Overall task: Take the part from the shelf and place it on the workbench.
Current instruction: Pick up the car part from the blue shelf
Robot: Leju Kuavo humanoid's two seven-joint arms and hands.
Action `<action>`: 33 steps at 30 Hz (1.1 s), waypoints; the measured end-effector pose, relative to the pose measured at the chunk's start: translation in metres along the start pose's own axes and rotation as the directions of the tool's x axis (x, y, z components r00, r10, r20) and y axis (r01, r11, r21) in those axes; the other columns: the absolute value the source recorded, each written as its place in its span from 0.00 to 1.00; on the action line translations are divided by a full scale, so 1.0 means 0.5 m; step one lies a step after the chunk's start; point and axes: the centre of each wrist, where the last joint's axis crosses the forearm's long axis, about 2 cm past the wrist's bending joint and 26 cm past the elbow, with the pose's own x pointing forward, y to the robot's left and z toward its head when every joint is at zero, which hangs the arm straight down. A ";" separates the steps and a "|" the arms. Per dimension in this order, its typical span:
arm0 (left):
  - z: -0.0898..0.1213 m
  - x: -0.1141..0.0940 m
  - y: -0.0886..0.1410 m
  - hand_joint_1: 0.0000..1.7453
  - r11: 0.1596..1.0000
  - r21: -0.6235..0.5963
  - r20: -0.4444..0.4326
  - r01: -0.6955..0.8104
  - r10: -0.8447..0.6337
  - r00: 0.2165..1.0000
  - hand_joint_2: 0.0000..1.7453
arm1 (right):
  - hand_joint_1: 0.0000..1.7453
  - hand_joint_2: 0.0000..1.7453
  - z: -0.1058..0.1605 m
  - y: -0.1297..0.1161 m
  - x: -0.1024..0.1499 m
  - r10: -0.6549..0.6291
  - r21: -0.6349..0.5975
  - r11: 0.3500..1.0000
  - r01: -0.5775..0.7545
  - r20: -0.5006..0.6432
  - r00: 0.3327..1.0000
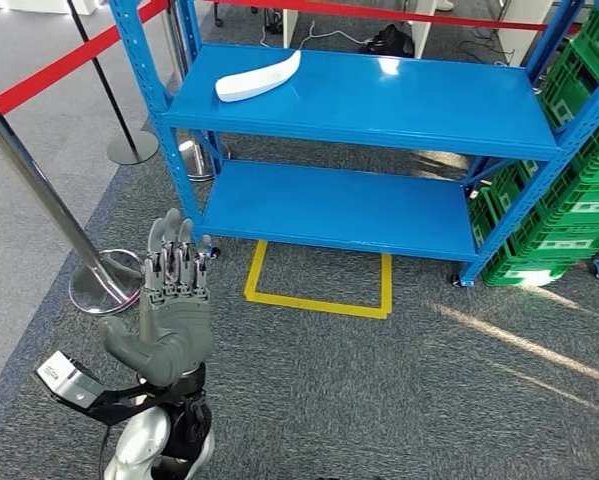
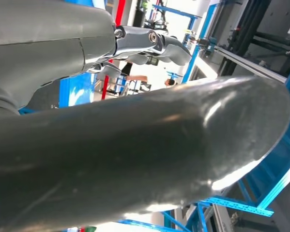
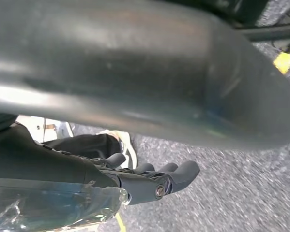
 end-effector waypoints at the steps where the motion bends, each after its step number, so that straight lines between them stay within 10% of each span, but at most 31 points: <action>1: 0.000 0.000 0.000 0.00 1.000 -0.001 0.000 -0.002 0.002 1.000 0.00 | 0.00 0.00 0.000 -0.001 0.001 0.001 0.000 1.000 -0.001 0.001 1.000; 33: 0.000 0.005 0.004 0.00 0.999 0.030 0.004 -0.015 0.015 1.000 0.00 | 0.00 0.00 -0.001 -0.006 0.003 0.014 -0.003 1.000 -0.013 0.017 1.000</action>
